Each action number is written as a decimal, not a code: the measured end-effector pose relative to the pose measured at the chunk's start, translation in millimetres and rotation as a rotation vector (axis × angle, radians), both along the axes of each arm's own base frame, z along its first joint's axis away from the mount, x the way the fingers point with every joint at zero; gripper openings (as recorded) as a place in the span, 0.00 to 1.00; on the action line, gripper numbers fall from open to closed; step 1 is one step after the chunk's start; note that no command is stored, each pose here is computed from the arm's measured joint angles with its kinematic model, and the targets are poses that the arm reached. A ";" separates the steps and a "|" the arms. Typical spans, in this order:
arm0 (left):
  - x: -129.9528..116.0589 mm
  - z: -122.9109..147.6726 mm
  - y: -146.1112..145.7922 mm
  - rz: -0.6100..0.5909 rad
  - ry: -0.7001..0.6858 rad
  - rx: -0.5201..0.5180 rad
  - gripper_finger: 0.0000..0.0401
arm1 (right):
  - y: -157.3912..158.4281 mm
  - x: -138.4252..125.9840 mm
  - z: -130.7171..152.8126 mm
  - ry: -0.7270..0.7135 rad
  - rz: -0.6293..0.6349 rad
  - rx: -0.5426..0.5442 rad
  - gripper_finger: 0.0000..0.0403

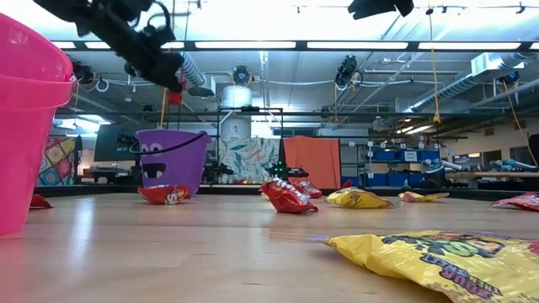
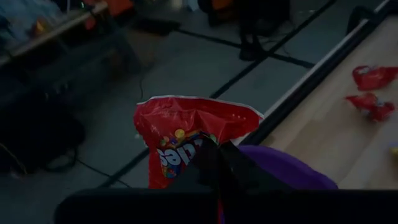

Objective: Sort candy by brand, put in halloween buckets
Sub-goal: Put the red candy into the purple bucket

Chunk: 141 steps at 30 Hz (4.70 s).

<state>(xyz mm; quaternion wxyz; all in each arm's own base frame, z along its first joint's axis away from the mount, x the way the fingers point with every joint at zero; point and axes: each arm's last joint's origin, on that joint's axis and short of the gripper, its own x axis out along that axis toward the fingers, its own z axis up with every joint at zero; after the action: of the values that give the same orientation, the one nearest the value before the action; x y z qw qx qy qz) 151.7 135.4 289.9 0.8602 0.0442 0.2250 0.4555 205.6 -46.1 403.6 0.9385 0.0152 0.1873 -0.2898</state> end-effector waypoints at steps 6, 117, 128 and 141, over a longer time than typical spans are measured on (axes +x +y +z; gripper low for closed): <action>4.1 -10.9 18.3 0.015 -0.050 -0.078 0.01 | 6.8 3.6 3.3 -0.036 0.038 -0.011 0.39; -2.7 51.7 -118.2 -0.904 -0.458 -0.159 0.46 | -179.9 119.6 -229.0 0.456 0.130 0.382 0.39; -2.6 51.6 -118.2 -0.904 -0.458 -0.160 0.46 | -181.7 122.5 -249.9 0.481 0.129 0.442 0.39; -2.6 51.6 -118.2 -0.905 -0.457 -0.159 0.46 | -181.5 125.9 -264.2 0.503 0.138 0.459 0.13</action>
<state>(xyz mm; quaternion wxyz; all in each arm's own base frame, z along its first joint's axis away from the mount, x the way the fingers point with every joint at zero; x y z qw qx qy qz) 149.1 17.2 341.5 0.9992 -0.0291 0.0235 0.0168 331.4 -227.6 139.4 0.8525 0.1413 0.4735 -0.1708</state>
